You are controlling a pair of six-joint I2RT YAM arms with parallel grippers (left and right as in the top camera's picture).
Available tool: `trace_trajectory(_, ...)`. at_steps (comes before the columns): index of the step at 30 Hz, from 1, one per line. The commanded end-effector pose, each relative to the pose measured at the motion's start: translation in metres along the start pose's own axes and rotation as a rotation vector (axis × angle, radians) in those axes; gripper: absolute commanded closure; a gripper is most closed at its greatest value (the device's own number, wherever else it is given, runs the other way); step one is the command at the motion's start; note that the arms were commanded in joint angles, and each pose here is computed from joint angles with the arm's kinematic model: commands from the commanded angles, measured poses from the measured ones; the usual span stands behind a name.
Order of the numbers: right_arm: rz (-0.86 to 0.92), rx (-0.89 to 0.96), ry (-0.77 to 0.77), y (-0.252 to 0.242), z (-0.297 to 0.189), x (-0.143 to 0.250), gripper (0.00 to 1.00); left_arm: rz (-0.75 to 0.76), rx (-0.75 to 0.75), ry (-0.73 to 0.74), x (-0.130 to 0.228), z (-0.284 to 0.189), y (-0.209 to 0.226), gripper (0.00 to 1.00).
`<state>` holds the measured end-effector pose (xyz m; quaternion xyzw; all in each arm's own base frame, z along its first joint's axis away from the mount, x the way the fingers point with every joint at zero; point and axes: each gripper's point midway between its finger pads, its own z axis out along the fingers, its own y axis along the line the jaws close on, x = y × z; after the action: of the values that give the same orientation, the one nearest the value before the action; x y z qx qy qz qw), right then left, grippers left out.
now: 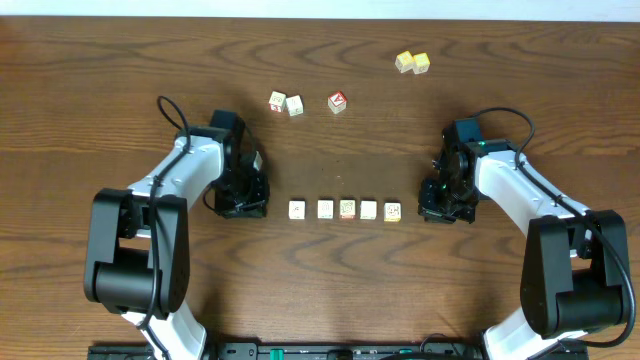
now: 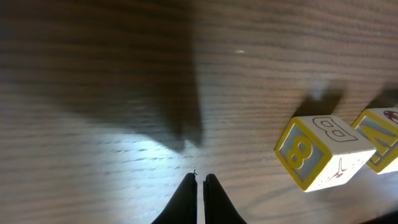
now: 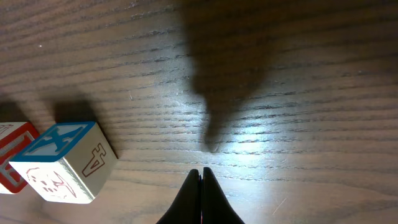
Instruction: Lift 5 blocks
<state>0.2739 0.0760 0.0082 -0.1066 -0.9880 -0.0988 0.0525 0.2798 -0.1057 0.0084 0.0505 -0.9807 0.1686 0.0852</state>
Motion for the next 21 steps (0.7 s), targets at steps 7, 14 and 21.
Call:
trace_trajectory(7,0.008,-0.023,0.015,0.005,0.001,0.004,0.99,0.039,0.032,-0.041,-0.003,0.024,-0.011,0.93)
trace_trajectory(14,-0.003,-0.021,0.019,0.008,0.002,0.006,0.99,0.039,0.049,-0.095,-0.017,0.023,-0.016,0.93)
trace_trajectory(21,-0.04,-0.018,0.008,0.02,0.005,0.008,0.99,0.051,0.066,-0.077,-0.011,0.025,-0.024,0.93)
